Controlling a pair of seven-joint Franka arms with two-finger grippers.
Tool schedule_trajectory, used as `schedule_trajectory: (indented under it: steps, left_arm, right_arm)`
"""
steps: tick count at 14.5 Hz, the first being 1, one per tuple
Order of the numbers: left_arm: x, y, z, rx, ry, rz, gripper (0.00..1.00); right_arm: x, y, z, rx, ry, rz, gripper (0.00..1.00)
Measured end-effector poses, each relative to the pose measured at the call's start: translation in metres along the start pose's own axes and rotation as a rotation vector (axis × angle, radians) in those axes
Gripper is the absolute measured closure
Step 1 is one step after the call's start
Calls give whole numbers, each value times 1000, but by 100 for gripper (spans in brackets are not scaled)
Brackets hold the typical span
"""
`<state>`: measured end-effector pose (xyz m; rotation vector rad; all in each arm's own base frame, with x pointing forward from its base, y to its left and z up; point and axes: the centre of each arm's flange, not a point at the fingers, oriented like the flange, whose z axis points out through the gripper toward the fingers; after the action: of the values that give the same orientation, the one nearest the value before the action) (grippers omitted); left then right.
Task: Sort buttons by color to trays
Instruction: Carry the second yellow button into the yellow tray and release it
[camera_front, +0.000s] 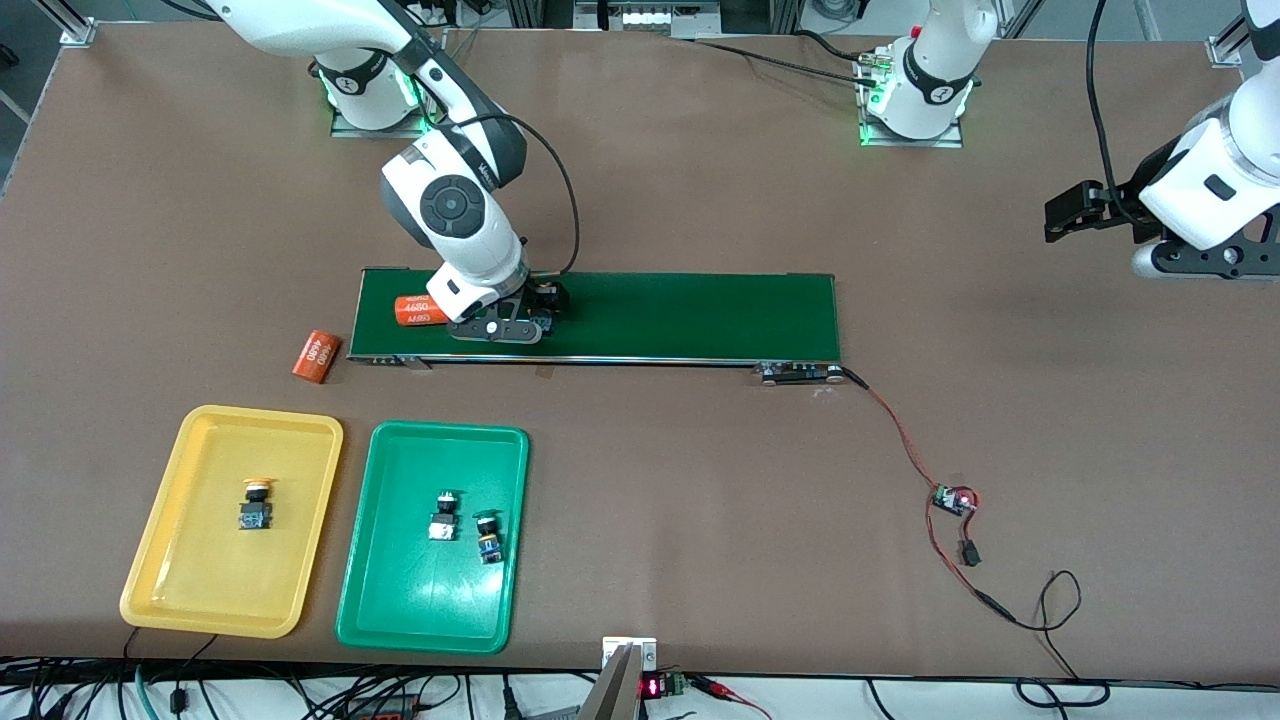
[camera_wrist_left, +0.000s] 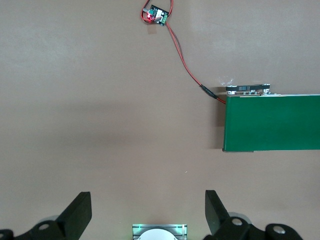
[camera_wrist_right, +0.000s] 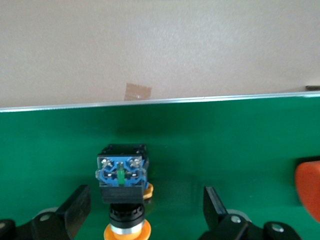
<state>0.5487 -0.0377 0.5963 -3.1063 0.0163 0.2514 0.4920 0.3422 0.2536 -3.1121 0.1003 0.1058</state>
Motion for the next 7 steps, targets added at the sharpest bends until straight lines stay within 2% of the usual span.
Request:
schedule_trajectory:
  steps: [4,6,7]
  left_arm:
    - [0,0,0,0,0,0,0]
    - [0,0,0,0,0,0,0]
    - [0,0,0,0,0,0,0]
  right_arm:
    - [-1,1,12,-5,-21,-19,3]
    - [1,4,16,-9,-26,-36,19]
    - [3,7,18,-11,-28,-39,35]
